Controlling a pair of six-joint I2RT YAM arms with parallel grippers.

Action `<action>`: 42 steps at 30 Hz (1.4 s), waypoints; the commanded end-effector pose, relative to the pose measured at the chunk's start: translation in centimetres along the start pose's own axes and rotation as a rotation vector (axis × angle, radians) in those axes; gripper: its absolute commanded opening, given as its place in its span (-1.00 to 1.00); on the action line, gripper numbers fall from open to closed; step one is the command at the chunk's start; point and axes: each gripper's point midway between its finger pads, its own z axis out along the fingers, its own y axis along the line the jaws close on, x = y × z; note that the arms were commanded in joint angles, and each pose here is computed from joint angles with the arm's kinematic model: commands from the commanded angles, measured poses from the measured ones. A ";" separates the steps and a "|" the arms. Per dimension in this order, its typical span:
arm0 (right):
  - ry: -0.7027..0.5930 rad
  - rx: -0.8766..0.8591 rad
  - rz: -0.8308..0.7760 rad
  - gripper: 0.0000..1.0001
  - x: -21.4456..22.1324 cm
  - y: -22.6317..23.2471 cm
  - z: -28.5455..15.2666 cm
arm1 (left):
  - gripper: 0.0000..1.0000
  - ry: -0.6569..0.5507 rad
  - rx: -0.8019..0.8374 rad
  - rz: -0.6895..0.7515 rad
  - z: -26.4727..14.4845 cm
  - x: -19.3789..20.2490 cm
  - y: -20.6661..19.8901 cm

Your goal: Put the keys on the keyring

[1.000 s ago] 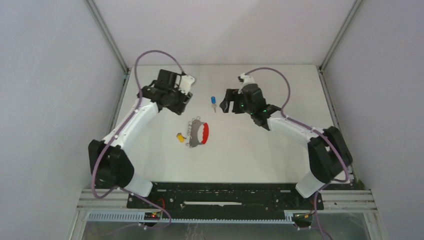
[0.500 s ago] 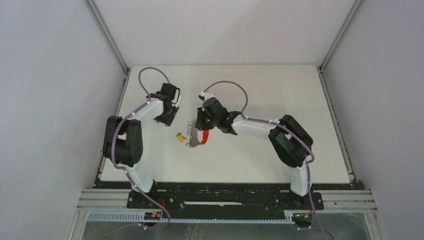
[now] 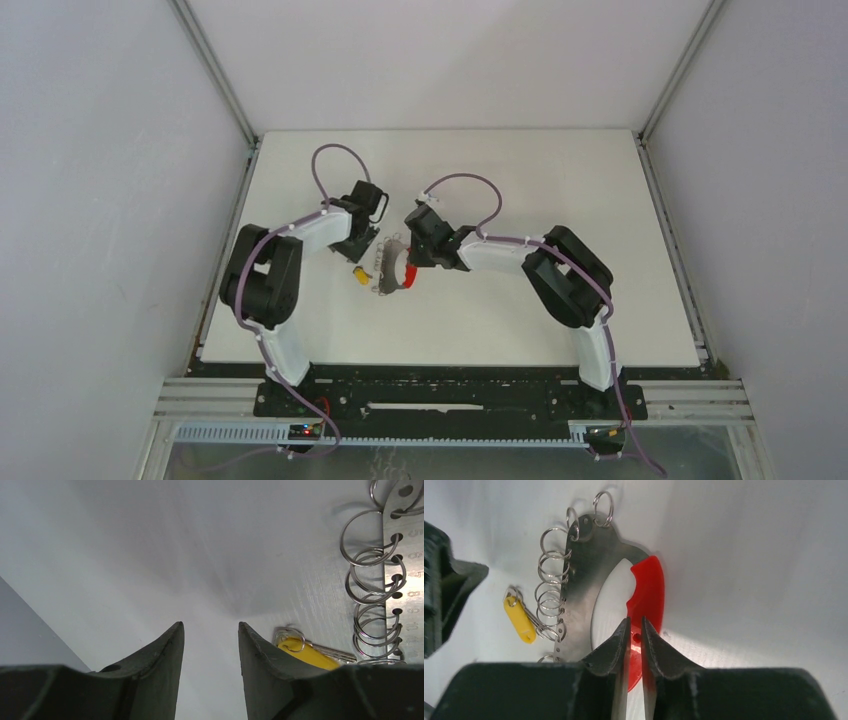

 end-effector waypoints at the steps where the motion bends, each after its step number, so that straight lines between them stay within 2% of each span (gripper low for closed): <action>1: -0.035 0.112 0.060 -0.60 -0.6 -1.6 -0.2 | -0.01 0.023 -0.023 0.039 -0.5 -0.3 -0.2; 4: -0.076 0.106 0.071 -0.61 -0.7 -1.3 -0.9 | -0.02 0.035 0.008 0.038 -0.7 -0.1 -1.2; 8: -0.128 -0.046 0.034 -0.60 -1.3 2.5 -1.7 | -0.01 -0.019 0.182 -0.049 -2.6 -0.7 -2.7; 10: -0.149 -0.114 0.038 -0.71 -2.0 4.1 -1.9 | -0.01 -0.047 0.265 -0.084 -3.7 -1.0 -2.9; 12: -0.155 -0.147 0.035 -0.89 -2.1 4.9 -2.0 | -0.01 -0.067 0.278 -0.094 -4.1 -1.1 -2.5; 14: -0.154 -0.171 0.036 -0.97 -2.1 5.4 -1.9 | -0.01 -0.064 0.278 -0.090 -3.9 -0.8 -2.4; 22: -0.113 -0.183 0.059 -1.00 -1.3 5.6 -0.8 | -0.01 -0.032 0.310 -0.086 -3.1 0.5 -3.2; 27: -0.028 -0.050 0.107 -1.00 1.0 2.6 0.8 | -0.01 -0.041 0.302 -0.087 -3.3 0.5 -2.9; 34: -0.049 0.166 0.145 -1.00 1.6 -1.7 0.6 | 0.00 -0.042 0.309 -0.093 -3.4 0.2 -3.0; 42: -0.107 0.483 0.260 -1.00 1.6 -8.5 -3.6 | 0.01 -0.016 0.321 -0.084 -2.8 0.3 -3.7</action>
